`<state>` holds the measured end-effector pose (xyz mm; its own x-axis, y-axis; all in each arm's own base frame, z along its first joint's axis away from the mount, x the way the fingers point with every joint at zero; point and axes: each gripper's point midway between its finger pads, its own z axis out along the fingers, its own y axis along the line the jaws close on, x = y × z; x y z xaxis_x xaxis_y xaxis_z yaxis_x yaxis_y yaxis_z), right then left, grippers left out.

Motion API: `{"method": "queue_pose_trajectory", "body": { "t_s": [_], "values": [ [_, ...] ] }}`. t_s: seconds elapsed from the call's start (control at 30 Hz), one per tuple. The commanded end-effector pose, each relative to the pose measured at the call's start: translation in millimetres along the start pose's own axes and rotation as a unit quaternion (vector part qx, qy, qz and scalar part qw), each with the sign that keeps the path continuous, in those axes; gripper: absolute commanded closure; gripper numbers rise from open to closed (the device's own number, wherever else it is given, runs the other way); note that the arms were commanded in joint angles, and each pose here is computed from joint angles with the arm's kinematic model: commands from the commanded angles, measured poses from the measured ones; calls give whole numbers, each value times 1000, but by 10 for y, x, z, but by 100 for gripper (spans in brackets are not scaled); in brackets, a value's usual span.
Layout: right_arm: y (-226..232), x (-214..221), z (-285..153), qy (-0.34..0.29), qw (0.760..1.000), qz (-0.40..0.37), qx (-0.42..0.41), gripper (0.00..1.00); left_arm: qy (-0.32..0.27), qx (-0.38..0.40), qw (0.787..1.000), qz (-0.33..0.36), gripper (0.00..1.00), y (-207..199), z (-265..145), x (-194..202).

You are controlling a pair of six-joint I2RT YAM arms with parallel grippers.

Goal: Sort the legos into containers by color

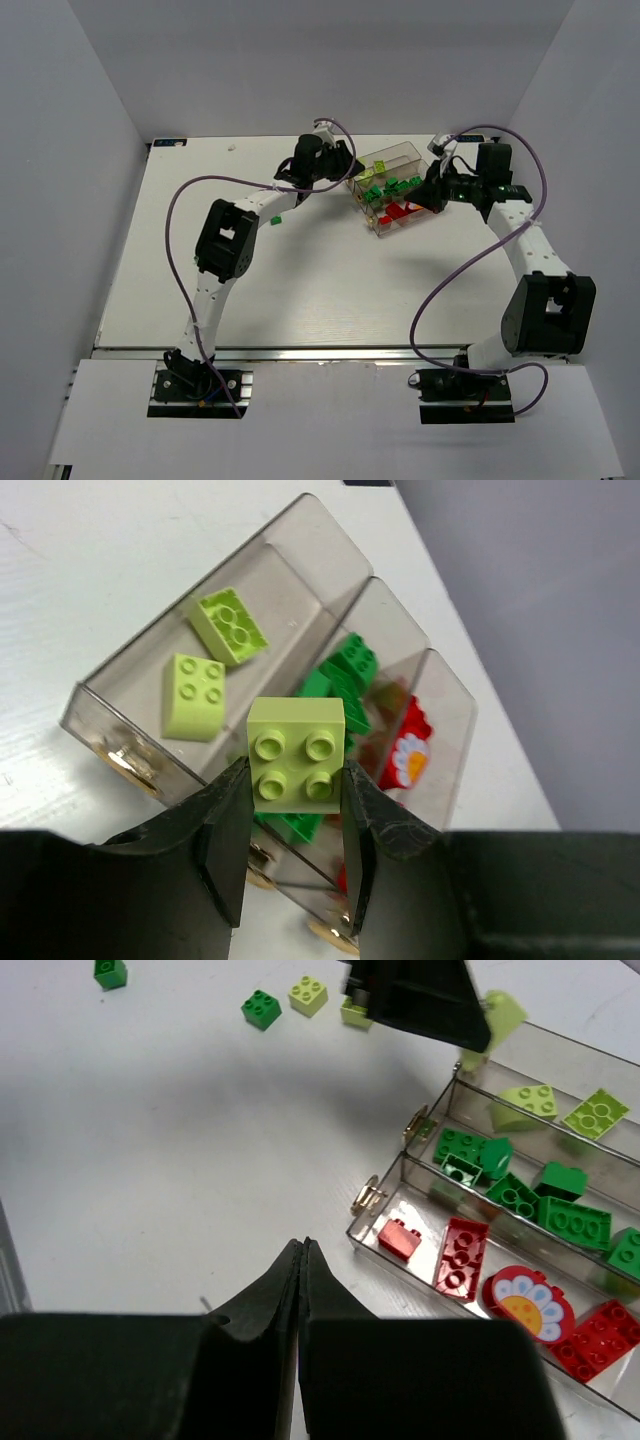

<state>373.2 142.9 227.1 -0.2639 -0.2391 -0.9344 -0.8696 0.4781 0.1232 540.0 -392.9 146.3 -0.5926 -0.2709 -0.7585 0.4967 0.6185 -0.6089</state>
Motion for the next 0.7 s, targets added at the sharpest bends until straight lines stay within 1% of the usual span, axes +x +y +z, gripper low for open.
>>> {"method": "queue_pose_trajectory", "body": {
  "t_s": [0.0, 0.13, 0.17, 0.23, 0.33, 0.4, 0.47, 0.5, 0.53, 0.57, 0.63, 0.67],
  "values": [
    [151, -191, -77, -34, 999, -19, -14, 100, -63, -3, 996, 59, 97, -177, 121, -442],
    [248, -199, -97, -42, 999, -10, -26, 100, -94, -35, 992, 83, 94, -69, 278, -513],
    [177, -175, -158, -43, 999, -2, -16, 100, -99, -42, 991, 85, 94, -50, 302, -525],
    [185, -130, -163, -41, 999, 9, -20, 100, -106, -49, 989, 95, 93, -27, 364, -537],
    [184, -83, -174, -39, 999, 16, -21, 100, -105, -66, 986, 112, 89, 27, 423, -514],
    [175, -69, -187, -39, 999, 19, -20, 100, -104, -79, 985, 113, 89, 90, 435, -496],
    [173, -69, -190, -40, 999, 20, -20, 100, -97, -89, 985, 113, 86, 168, 457, -437],
    [168, -71, -193, -40, 999, 20, -20, 100, -96, -90, 985, 115, 85, 178, 462, -427],
    [165, -74, -199, -41, 999, 19, -19, 99, -94, -92, 985, 114, 79, 191, 466, -416],
    [163, -80, -200, -41, 999, 17, -19, 99, -91, -94, 985, 114, 76, 211, 474, -392],
    [145, -89, -201, -41, 999, 17, -17, 95, -89, -97, 985, 113, 72, 228, 475, -377],
    [142, -93, -202, -41, 999, 16, -17, 94, -86, -98, 985, 112, 67, 243, 477, -356]
  ]
}}
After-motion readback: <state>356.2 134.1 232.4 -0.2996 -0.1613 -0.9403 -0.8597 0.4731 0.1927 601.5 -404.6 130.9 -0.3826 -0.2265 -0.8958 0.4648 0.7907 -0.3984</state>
